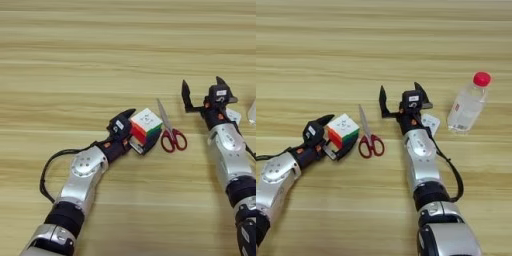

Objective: Move the objects on the table

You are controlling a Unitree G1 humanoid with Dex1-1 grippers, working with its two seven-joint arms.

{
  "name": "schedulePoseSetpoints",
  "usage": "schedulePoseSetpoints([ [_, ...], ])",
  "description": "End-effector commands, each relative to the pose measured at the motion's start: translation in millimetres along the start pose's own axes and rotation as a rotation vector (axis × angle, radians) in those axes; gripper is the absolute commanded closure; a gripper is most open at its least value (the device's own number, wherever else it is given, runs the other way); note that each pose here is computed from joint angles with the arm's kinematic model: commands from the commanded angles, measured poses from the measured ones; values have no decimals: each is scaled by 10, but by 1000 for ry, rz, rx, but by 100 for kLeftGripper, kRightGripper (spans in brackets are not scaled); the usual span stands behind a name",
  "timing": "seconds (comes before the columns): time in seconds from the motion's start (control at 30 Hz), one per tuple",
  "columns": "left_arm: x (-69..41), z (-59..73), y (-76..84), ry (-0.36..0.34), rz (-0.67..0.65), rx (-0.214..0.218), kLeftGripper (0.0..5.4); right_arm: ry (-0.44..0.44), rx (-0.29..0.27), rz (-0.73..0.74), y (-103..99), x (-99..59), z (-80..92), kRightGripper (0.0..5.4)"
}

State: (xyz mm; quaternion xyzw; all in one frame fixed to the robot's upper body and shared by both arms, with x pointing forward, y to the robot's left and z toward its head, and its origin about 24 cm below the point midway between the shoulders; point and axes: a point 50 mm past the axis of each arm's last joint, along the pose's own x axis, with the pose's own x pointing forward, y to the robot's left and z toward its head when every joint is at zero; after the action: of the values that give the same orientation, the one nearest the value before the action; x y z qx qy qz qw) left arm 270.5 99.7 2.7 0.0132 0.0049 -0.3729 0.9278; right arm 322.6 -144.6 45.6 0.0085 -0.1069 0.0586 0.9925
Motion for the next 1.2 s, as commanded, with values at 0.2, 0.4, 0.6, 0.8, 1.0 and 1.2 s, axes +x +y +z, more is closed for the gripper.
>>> schedulePoseSetpoints([
  [0.2, 34, 4, 8, 1, -4, 16, 0, -15, -6, 6, -10, 35, 37, 1],
  [0.4, 34, -3, 3, 0, -8, 15, 41, -14, -7, 5, -14, 35, 35, 0],
  [0.6, 34, -11, 7, 2, -6, 15, 94, -13, -8, 4, -17, 36, 32, 0],
  [0.8, 34, -13, 11, 2, -2, 16, 150, -12, -9, 4, -19, 34, 32, 0],
  [1.0, 35, 93, 73, -60, 40, 11, 209, -10, -10, 5, -21, 35, 28, 0],
  [1.2, 18, 202, 160, -119, 101, 7, 213, -8, -11, 6, -21, 31, 24, 0],
])
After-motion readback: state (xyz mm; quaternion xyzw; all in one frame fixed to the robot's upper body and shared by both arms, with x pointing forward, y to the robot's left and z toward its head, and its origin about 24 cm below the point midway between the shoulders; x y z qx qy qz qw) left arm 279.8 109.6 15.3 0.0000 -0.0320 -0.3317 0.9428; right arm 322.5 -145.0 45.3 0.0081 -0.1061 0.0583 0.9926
